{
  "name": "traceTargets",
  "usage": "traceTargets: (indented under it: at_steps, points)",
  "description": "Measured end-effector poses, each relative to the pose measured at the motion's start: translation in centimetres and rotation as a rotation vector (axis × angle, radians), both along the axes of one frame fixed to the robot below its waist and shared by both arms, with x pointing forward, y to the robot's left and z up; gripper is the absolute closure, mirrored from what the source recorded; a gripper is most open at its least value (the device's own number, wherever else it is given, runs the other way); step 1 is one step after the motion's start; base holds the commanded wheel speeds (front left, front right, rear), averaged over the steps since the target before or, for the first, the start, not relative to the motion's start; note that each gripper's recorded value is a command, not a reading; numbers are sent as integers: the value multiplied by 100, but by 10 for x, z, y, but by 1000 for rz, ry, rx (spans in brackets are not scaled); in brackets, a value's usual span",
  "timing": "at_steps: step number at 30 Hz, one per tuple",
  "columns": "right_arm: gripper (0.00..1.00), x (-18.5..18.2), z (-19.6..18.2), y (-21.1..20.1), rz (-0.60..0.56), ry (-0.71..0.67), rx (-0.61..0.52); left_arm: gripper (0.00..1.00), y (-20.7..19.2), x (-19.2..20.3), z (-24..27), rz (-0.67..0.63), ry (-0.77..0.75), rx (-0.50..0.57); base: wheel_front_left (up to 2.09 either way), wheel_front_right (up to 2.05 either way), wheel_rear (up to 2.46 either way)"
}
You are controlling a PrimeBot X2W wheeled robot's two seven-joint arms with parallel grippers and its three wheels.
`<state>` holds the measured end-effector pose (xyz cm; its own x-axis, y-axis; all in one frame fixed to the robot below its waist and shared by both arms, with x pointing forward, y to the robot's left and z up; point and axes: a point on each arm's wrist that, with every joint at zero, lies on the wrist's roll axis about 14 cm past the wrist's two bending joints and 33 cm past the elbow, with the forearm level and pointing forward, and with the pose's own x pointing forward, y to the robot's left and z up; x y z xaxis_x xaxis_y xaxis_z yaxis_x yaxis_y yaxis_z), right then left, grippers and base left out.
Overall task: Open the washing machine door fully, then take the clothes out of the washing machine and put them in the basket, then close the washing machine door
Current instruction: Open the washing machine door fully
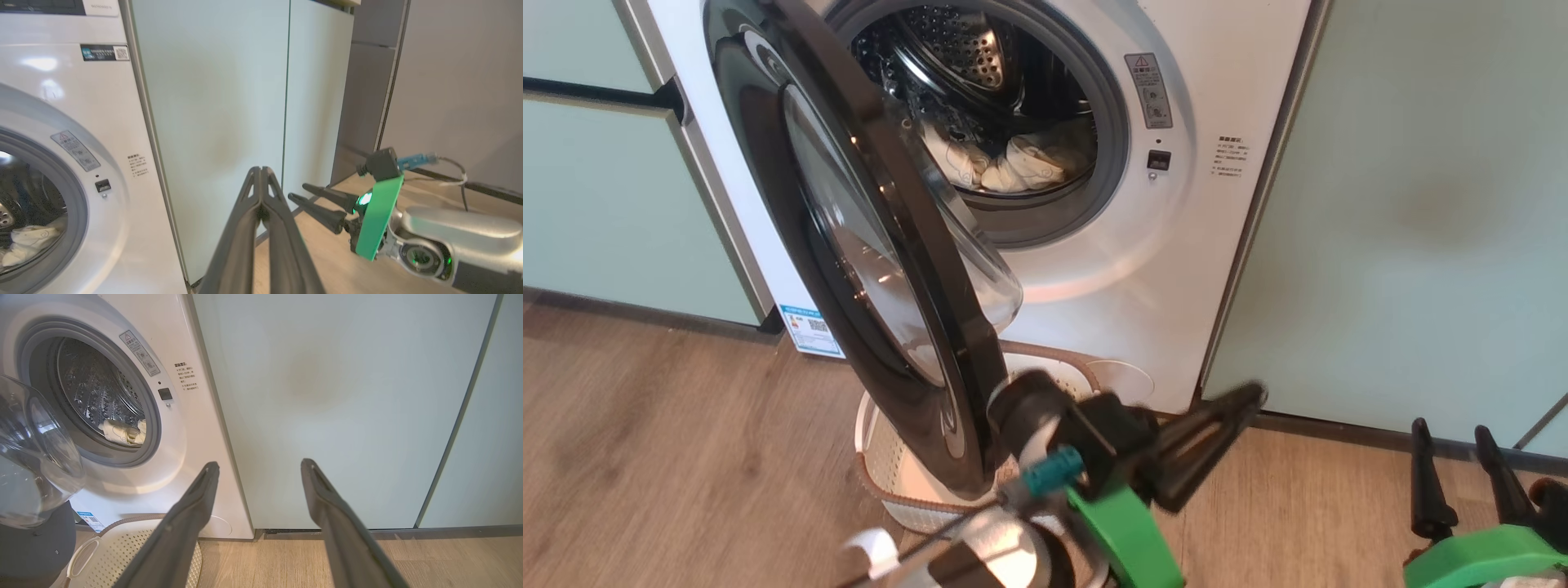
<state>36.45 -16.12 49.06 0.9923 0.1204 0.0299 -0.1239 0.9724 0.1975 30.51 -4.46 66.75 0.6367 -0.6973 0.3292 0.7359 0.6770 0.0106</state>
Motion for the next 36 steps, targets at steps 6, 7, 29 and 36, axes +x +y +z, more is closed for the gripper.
traceTargets:
  at_steps: [6, 7, 29, 36]
  points:
    - [0, 1, -1, 0, -1, 4, 0, 100, -5, -1, -41, 4, 82, 56, 0, 0, 0]
    - [0, 1, -2, 0, 0, 6, 0, 100, -6, -2, -48, 7, 97, 64, 0, 0, 0]
    - [0, 6, -9, 5, 15, 27, -1, 100, 48, 39, -122, 297, 228, 89, 0, 0, 0]
    - [0, 8, -12, 8, 23, 36, -1, 100, 70, 53, -124, 382, 241, 57, 0, 0, 0]
